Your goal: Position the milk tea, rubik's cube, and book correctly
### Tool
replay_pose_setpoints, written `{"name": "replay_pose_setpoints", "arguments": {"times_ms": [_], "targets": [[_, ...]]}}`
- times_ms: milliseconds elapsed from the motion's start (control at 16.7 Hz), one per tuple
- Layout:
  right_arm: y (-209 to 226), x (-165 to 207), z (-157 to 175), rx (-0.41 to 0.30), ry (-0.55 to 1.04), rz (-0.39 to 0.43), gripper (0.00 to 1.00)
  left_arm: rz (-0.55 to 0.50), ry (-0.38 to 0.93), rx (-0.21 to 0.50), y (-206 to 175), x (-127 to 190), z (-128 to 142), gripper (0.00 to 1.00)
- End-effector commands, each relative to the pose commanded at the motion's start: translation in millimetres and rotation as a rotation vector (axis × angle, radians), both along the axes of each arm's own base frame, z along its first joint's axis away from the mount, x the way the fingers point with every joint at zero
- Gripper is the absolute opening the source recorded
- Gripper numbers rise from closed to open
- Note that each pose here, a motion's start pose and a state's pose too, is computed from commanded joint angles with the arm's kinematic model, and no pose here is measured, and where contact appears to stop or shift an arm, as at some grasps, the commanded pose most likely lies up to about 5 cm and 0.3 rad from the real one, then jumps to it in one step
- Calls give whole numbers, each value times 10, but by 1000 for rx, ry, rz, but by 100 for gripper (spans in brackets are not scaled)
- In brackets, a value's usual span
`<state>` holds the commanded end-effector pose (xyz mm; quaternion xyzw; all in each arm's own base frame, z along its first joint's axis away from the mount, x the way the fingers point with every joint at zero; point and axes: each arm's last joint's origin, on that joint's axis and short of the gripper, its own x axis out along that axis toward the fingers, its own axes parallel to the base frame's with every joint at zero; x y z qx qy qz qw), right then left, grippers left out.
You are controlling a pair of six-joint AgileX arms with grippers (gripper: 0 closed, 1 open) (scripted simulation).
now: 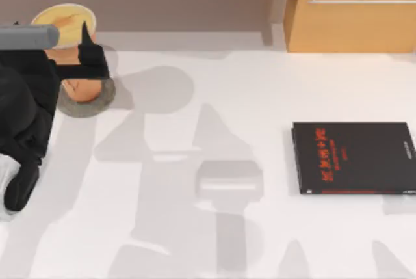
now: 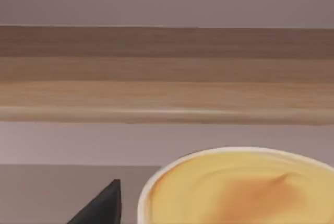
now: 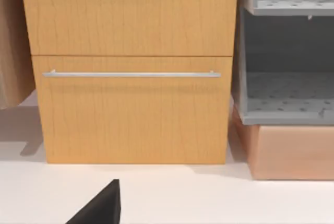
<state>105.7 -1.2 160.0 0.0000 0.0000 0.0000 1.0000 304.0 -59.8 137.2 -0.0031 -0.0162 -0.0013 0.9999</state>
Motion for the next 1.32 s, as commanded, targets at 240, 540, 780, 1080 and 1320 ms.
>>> {"name": "replay_pose_setpoints", "arguments": {"times_ms": [240, 540, 780, 1080, 1320], "targets": [[0, 0, 0, 0, 0, 0, 100, 98, -88, 31, 150, 330, 362, 100], [0, 0, 0, 0, 0, 0, 100, 266, -24, 133, 543, 885, 723, 100], [0, 0, 0, 0, 0, 0, 100, 335, 198, 225, 865, 1193, 913, 100], [0, 0, 0, 0, 0, 0, 100, 282, 679, 301, 1131, 1160, 967, 100], [0, 0, 0, 0, 0, 0, 100, 141, 1099, 291, 1148, 839, 846, 100]]}}
